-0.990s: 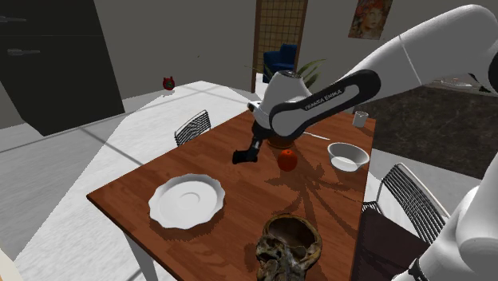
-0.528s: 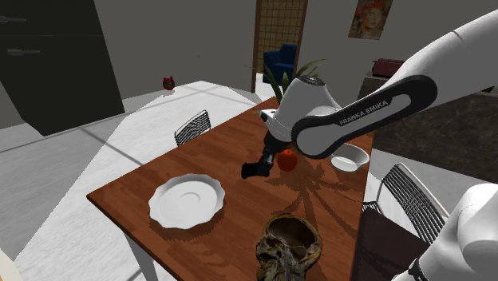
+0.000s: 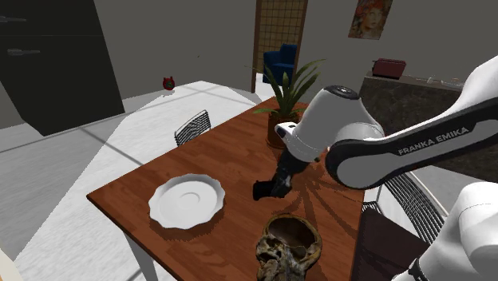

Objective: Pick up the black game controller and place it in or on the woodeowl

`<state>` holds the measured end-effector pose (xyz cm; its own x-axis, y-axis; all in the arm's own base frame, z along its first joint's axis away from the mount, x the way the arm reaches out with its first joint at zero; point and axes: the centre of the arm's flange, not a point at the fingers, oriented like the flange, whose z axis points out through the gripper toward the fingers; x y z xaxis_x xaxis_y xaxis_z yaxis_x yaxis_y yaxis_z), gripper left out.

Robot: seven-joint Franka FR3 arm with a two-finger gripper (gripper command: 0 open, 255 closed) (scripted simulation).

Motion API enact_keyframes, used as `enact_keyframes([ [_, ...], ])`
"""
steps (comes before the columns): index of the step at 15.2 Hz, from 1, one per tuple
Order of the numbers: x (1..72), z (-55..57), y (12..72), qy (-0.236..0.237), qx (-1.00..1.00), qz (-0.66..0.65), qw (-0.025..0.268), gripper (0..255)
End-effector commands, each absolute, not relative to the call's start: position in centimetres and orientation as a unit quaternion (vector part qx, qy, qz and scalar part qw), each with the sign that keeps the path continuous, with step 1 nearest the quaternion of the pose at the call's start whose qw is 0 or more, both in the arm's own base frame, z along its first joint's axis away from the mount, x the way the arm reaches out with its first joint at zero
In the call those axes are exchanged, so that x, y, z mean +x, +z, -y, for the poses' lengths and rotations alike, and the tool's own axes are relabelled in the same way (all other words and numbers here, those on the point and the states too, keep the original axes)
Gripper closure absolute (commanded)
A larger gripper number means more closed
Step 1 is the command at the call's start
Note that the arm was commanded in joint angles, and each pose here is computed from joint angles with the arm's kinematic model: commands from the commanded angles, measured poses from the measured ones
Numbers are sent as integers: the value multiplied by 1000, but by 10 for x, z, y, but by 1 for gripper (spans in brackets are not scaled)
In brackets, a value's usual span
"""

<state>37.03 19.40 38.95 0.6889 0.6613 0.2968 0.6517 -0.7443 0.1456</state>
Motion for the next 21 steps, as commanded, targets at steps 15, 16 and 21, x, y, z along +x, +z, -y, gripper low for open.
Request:
enact_keyframes([
  [15, 225, -235, 375, 167, 919, -356, 14, 255],
  [16, 225, -235, 370, 167, 919, -356, 14, 255],
  [21, 225, -235, 344, 167, 919, -356, 14, 255],
])
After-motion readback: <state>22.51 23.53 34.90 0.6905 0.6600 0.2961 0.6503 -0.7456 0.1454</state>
